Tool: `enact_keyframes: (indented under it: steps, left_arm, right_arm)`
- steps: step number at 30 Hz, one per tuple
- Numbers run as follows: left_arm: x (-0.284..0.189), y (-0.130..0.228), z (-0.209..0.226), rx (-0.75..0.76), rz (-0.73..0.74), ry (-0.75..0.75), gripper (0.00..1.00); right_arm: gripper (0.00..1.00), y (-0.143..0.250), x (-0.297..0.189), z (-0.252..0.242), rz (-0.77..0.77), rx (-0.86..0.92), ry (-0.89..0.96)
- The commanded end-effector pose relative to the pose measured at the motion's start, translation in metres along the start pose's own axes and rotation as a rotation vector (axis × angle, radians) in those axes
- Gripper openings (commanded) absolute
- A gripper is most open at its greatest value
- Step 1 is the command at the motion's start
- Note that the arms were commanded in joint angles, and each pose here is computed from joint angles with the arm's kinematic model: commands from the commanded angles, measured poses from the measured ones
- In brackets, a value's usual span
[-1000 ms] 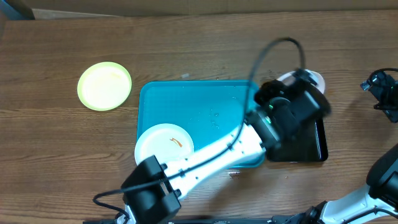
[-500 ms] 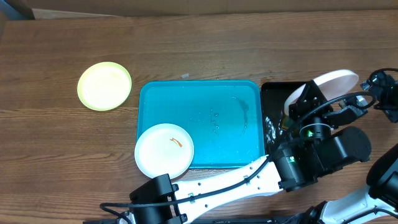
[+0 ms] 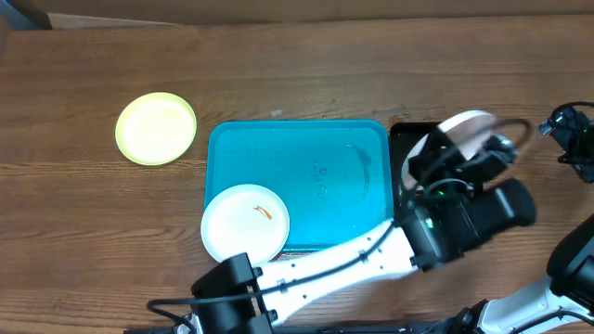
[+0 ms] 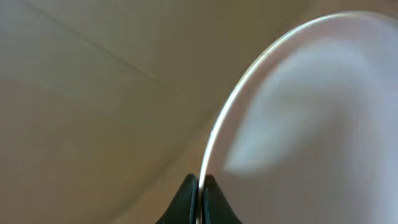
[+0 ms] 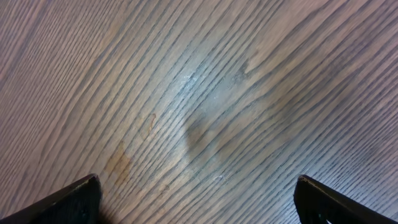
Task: Clean dirty plates on tray and stack at the side
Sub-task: 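Carry the white plate left and lower it onto the yellow plate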
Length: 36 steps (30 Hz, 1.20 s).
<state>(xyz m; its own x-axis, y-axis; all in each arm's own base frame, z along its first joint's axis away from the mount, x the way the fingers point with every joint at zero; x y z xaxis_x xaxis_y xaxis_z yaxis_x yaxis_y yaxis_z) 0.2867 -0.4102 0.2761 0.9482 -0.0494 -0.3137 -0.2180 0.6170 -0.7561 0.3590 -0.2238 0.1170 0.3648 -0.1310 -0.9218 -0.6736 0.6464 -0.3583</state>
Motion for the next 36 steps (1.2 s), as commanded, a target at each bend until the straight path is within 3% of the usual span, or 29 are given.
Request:
enact_keyframes:
  steps: [1,4,9,12,14,20,26,31,36]
  left_arm:
    - [0.031,0.021,-0.009,-0.342,0.153,0.238,0.04]
    - [0.063,0.05,-0.002,-0.518,0.349,0.399,0.04]
    - [0.105,0.075,0.035,-0.739,0.528,0.728,0.04]
    - [0.126,0.098,0.086,-0.92,0.62,0.892,0.04]
    - [0.139,0.122,0.125,-1.034,0.672,0.91,0.04]
    - [0.159,0.243,0.257,-1.287,0.859,0.582,0.04]
    - [0.126,0.363,0.357,-1.437,1.046,0.154,0.04]
    - [0.101,0.422,0.396,-1.543,1.081,-0.014,0.04]
    - [0.103,0.453,0.404,-1.58,1.042,-0.083,0.04]
  right_arm:
    - [1.0,-0.009,-0.006,0.001,-0.029,0.007,-0.003]
    - [1.0,-0.009,-0.006,0.001,-0.029,0.007,-0.003]
    - [1.0,-0.009,-0.006,0.001,-0.029,0.007,-0.003]
    - [1.0,-0.009,-0.006,0.001,-0.029,0.007,-0.003]
    - [1.0,-0.009,-0.006,0.001,-0.029,0.007,-0.003]
    - [1.0,-0.009,-0.006,0.001,-0.029,0.007,-0.003]
    - [1.0,-0.009,-0.006,0.001,-0.029,0.007,-0.003]
    - [1.0,-0.009,-0.006,0.001,-0.029,0.007,-0.003]
    - [1.0,-0.009,-0.006,0.001,-0.029,0.007,-0.003]
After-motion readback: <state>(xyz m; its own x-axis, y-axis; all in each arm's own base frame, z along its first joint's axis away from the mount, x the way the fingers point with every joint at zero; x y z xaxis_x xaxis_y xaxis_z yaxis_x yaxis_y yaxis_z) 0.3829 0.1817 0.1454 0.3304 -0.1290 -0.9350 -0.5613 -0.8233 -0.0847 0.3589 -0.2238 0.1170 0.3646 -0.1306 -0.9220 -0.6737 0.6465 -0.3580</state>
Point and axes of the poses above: each gripper's point midway between its finger pads, its own x axis out along the fingers, its own z axis along the line the jaws close on, y = z × x, the point moved 3 cm from there along -x, back along the fingers, and after that the axes turned 10 degrees about -x, right-handed, at the moved point
